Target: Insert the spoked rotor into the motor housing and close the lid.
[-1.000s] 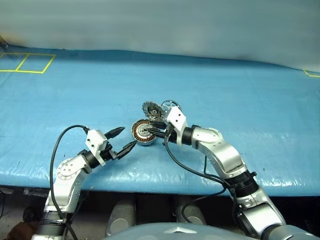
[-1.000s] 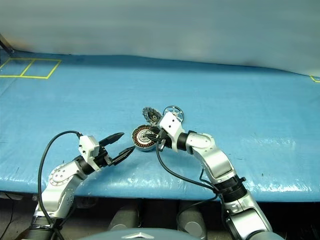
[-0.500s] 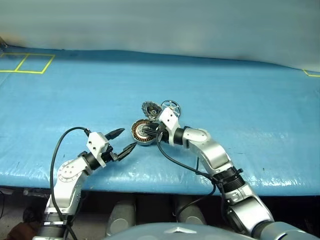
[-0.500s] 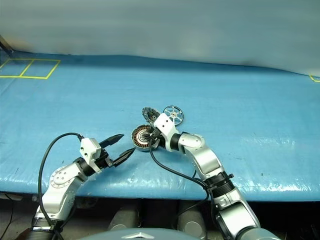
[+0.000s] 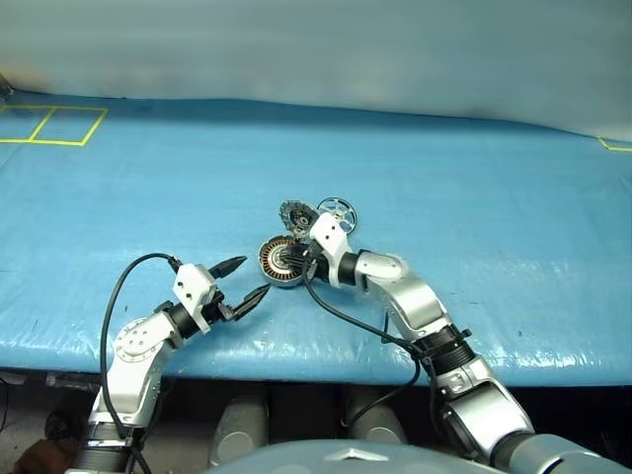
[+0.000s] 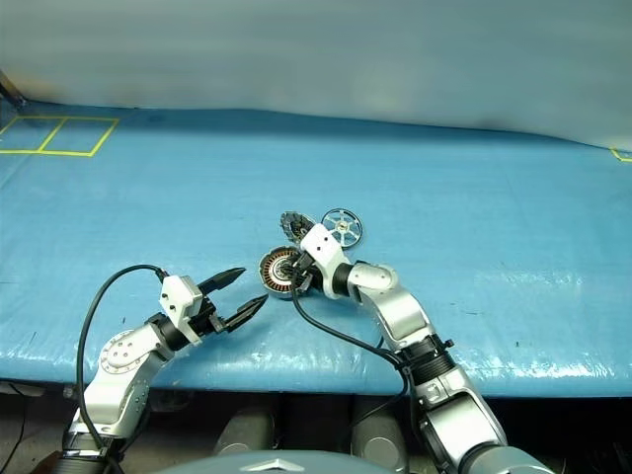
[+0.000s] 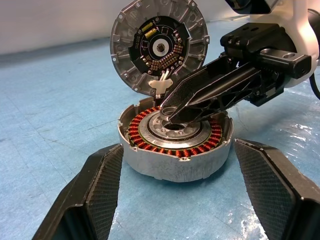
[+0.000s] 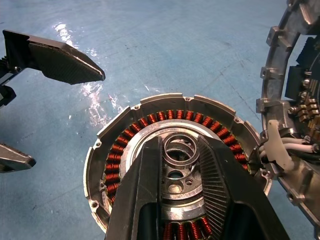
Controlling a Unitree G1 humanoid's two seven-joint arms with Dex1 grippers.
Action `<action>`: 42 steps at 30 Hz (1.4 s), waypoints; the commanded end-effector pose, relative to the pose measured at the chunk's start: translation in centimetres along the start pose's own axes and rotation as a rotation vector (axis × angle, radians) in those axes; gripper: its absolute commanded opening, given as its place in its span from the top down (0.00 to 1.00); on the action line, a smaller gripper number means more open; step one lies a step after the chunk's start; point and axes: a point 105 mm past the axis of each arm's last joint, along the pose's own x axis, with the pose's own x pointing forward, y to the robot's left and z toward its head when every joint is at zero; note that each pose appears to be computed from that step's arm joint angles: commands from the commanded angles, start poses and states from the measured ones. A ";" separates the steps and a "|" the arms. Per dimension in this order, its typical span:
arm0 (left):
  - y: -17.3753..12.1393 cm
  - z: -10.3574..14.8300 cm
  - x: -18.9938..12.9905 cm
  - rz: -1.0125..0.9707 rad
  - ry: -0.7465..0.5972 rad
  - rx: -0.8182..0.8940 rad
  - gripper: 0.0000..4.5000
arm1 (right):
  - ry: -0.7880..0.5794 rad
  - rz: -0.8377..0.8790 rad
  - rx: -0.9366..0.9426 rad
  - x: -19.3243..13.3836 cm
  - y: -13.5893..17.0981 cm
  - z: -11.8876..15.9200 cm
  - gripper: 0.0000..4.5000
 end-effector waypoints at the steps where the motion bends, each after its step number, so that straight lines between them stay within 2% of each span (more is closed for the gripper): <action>1: 0.3 0.6 -0.2 0.012 -0.023 0.028 0.14 | -0.043 0.017 -0.039 0.1 0.3 1.4 0.84; 42: 0.4 0.2 -0.1 0.013 -0.009 0.025 0.14 | 0.006 -0.005 -0.065 -0.3 0.0 0.5 0.84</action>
